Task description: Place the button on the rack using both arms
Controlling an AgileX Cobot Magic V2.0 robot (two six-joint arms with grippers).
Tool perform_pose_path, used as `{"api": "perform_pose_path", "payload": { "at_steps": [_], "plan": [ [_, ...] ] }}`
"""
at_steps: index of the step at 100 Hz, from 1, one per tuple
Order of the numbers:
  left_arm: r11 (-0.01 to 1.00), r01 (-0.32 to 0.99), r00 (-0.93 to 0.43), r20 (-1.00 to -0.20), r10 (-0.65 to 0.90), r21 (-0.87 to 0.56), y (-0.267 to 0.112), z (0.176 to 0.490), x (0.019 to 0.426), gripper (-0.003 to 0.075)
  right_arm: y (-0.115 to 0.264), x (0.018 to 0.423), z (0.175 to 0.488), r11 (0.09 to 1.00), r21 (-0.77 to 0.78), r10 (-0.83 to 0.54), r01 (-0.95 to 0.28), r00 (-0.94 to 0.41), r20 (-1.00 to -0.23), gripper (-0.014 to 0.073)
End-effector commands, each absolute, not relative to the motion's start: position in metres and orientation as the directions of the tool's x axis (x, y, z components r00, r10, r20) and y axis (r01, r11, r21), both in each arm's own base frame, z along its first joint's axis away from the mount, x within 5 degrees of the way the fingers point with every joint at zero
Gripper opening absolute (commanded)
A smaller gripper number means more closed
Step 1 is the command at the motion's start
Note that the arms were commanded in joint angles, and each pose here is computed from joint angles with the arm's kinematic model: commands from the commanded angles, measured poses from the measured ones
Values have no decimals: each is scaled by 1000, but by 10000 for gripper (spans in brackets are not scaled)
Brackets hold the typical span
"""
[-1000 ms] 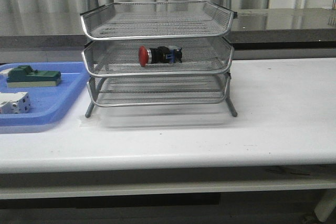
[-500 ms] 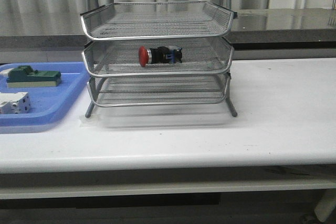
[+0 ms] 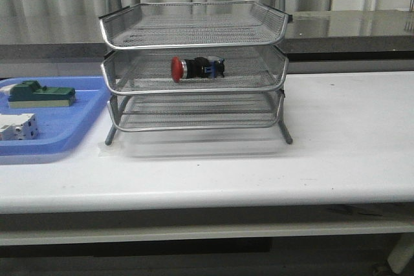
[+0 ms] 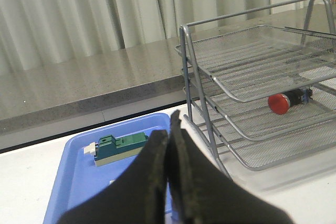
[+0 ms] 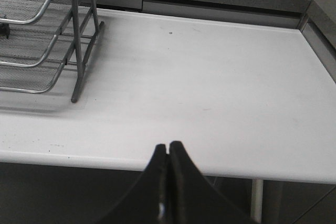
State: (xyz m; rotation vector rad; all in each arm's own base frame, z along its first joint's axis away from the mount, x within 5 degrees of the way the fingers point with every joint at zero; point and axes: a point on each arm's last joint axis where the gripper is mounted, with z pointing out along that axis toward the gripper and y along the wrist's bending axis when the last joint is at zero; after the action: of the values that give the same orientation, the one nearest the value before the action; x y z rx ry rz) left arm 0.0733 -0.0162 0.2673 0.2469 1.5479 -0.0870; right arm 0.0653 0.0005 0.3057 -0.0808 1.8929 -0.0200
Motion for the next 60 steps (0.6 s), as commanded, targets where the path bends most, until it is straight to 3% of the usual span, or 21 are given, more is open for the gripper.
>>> {"api": "perform_pose_path", "payload": {
  "at_steps": [1, 30, 60],
  "plan": [
    [981, 177, 113, -992, 64, 83, -14, 283, 73, -20, 0, 67, 319, 997, -68, -74, -34, -235, -969, -56],
    [981, 177, 113, -992, 64, 83, -14, 283, 73, -20, 2, 70, 306, 997, -63, -70, -48, -155, -985, -56],
    [981, 177, 113, -992, 64, 83, -14, 283, 73, -20, 2, 57, 260, 997, -56, -58, -61, -40, -997, -56]
  ]
}}
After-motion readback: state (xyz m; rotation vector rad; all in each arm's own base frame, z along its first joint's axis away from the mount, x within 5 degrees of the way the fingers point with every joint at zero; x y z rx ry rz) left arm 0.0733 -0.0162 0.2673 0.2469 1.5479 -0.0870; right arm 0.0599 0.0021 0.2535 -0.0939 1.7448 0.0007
